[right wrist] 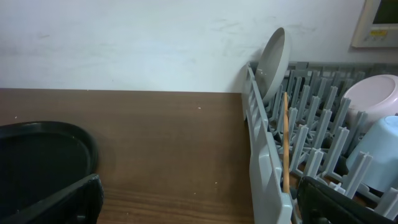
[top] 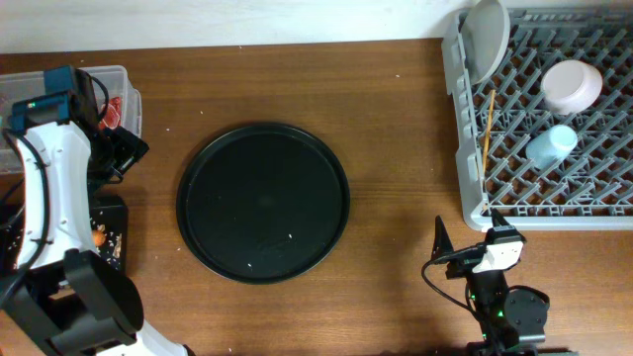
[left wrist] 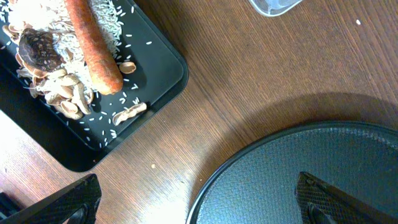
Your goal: Sort waste into correct bins and load items into the dishwasher rack
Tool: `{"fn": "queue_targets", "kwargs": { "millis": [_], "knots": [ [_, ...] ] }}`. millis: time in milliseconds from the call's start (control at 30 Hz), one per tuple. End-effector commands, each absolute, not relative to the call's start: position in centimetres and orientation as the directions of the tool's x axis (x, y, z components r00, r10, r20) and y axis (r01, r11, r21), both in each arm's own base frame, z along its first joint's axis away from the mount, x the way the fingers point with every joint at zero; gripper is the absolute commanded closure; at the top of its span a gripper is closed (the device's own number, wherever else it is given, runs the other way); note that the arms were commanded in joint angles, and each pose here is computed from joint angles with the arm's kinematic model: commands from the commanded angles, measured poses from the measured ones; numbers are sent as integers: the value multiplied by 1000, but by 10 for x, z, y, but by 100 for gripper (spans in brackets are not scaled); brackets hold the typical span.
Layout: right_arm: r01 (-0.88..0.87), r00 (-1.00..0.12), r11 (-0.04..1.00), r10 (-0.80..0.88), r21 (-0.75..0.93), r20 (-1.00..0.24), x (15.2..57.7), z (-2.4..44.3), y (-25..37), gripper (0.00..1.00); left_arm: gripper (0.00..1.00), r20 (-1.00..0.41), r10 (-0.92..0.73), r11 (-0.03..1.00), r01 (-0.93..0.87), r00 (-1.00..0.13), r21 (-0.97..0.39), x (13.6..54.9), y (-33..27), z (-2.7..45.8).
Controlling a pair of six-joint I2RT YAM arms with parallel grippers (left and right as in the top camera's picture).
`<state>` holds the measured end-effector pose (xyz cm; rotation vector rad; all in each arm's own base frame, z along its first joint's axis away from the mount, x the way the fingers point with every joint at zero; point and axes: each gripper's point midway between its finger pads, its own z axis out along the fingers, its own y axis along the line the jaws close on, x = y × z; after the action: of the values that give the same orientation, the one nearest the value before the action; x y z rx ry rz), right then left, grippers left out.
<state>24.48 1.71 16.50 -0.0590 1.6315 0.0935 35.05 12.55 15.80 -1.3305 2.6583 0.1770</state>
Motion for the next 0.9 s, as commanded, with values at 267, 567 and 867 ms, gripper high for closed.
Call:
{"fn": "queue_targets", "kwargs": {
  "millis": [267,567,867],
  "knots": [
    [-76,-71,997,11,17,-997,246,158,13,1,1,-214,-788,586,-810,-577,27,350,127,163],
    [-76,-71,997,11,17,-997,246,158,13,2,1,-177,-788,591,-805,-590,55,336,123,165],
    [-76,-71,997,11,17,-997,246,158,13,2,1,-369,-581,802,-588,-725,-107,317,57,139]
  ]
}}
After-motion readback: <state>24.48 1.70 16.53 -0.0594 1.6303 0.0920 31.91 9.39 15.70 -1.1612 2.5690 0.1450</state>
